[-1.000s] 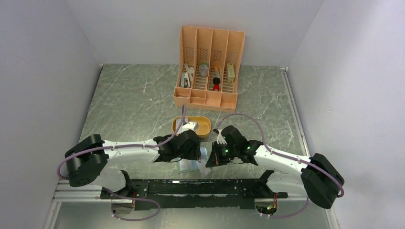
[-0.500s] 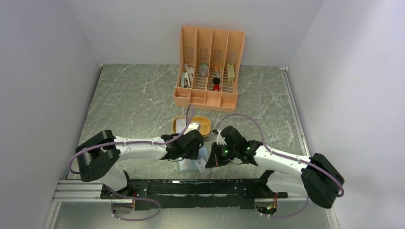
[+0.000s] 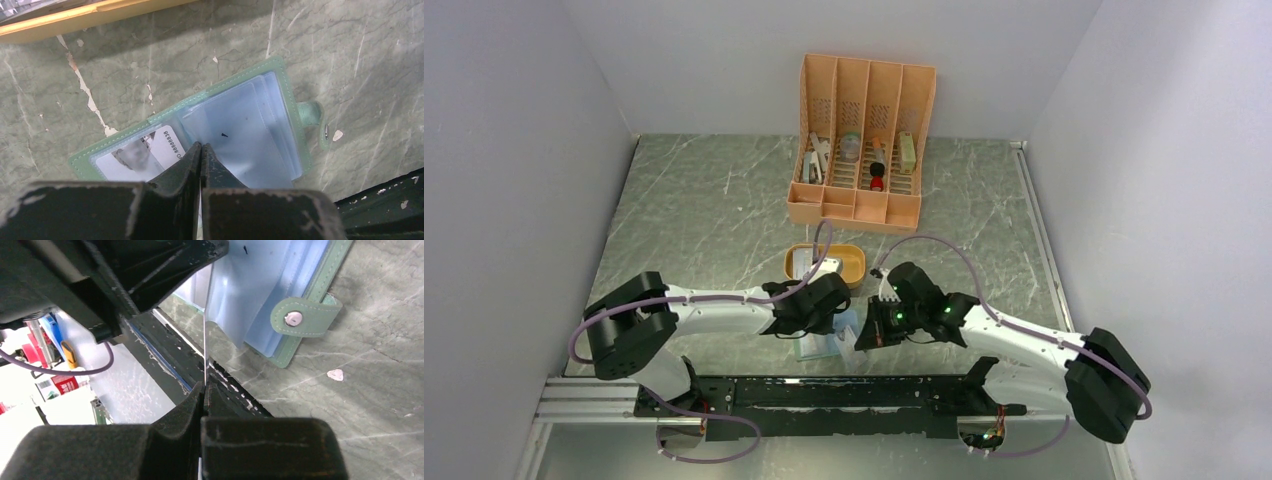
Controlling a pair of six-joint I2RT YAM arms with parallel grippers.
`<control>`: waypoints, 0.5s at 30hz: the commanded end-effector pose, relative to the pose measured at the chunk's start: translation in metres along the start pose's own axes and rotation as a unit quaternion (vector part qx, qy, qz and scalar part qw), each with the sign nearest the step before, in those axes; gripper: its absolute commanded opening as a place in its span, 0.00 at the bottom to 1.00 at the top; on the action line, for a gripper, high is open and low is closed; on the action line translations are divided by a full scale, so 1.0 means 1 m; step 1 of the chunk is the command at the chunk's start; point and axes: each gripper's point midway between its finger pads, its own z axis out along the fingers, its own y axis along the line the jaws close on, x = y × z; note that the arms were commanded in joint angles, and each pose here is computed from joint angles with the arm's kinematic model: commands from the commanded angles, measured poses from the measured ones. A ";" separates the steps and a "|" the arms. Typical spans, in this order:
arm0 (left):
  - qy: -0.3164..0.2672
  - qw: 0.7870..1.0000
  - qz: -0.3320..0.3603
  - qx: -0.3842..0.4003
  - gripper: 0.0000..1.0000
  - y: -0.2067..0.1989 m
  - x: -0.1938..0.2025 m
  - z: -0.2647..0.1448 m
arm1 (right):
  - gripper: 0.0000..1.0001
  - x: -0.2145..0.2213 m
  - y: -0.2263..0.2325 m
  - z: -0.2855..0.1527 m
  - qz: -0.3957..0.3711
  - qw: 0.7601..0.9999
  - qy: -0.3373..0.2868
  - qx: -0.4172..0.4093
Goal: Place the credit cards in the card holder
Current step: Turn over the card slot in the card holder.
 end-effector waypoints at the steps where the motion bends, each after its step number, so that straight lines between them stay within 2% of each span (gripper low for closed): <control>1: -0.010 1.000 0.002 -0.003 0.05 0.002 -0.003 -0.005 | 0.00 -0.018 0.009 -0.014 -0.017 0.999 -0.035 0.015; 7: -0.017 1.000 -0.004 0.001 0.05 0.006 -0.002 -0.009 | 0.00 -0.039 -0.008 -0.029 0.016 0.994 -0.096 0.055; 15: -0.029 0.999 -0.013 0.009 0.05 0.011 -0.001 -0.015 | 0.00 -0.035 -0.012 -0.025 0.026 0.995 -0.084 0.042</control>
